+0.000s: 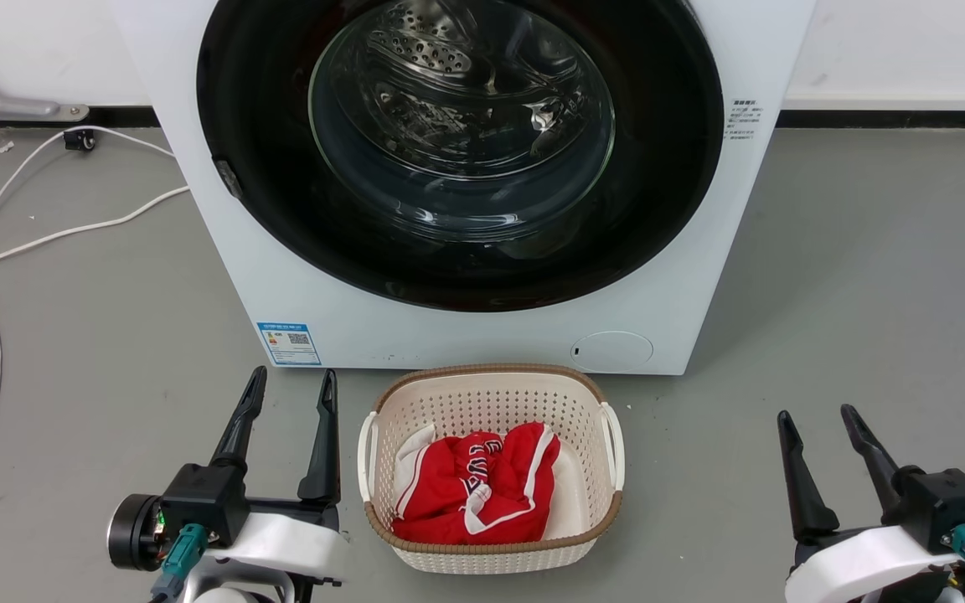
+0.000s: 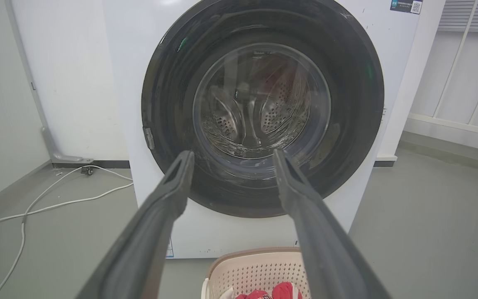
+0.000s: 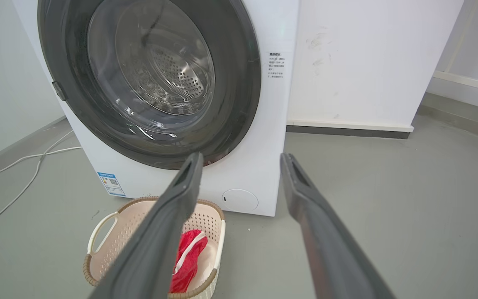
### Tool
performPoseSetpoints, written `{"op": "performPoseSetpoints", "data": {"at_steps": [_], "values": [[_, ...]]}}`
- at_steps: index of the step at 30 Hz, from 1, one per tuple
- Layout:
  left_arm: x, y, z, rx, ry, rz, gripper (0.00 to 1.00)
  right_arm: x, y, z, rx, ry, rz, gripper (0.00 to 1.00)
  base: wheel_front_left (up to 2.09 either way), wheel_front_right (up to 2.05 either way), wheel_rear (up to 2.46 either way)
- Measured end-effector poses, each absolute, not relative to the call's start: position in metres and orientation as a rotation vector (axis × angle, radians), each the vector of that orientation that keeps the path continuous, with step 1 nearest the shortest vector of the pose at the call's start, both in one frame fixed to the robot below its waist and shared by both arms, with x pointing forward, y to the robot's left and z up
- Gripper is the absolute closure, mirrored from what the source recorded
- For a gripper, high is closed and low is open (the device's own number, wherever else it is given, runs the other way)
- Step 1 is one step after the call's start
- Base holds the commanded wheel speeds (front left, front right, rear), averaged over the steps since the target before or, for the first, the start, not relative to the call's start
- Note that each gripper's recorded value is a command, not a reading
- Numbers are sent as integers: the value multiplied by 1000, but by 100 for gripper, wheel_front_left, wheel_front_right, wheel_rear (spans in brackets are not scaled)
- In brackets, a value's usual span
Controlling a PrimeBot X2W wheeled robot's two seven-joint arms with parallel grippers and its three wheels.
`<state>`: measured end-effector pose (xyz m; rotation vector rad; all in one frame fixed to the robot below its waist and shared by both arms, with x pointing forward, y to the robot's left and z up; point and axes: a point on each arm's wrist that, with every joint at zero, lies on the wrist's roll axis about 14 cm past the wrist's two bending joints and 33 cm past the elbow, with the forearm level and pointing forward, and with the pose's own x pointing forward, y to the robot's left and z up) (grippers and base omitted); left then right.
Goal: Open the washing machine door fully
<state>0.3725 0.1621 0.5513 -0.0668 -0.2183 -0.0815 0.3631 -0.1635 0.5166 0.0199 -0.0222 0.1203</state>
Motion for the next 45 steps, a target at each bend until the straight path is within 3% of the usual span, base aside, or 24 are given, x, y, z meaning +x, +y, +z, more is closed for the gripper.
{"op": "performPoseSetpoints", "data": {"at_steps": [3, 11, 21, 26, 33, 39, 45], "values": [[373, 162, 550, -67, -215, -80, 0, 363, -163, 515, 21, -16, 122, 100, 0, 0, 0], [373, 162, 550, -67, -214, -81, 0, 363, -162, 515, 112, -27, 120, 100, 0, 0, 0], [373, 162, 551, -68, -217, -84, 0, 362, -160, 509, 822, -22, 68, 100, 0, 0, 0], [375, 161, 550, -74, -215, -85, 0, 370, -175, 522, 1310, -113, -7, 100, 0, 0, 0], [379, 161, 550, -80, -214, -82, 0, 389, -212, 541, 1689, -259, -85, 100, 0, 0, 0], [386, 161, 549, -88, -212, -77, 0, 417, -240, 545, 1807, -283, -107, 100, 0, 0, 0], [396, 161, 547, -101, -208, -77, 0, 456, -251, 557, 1799, -232, -64, 100, 0, 0, 0]]}}
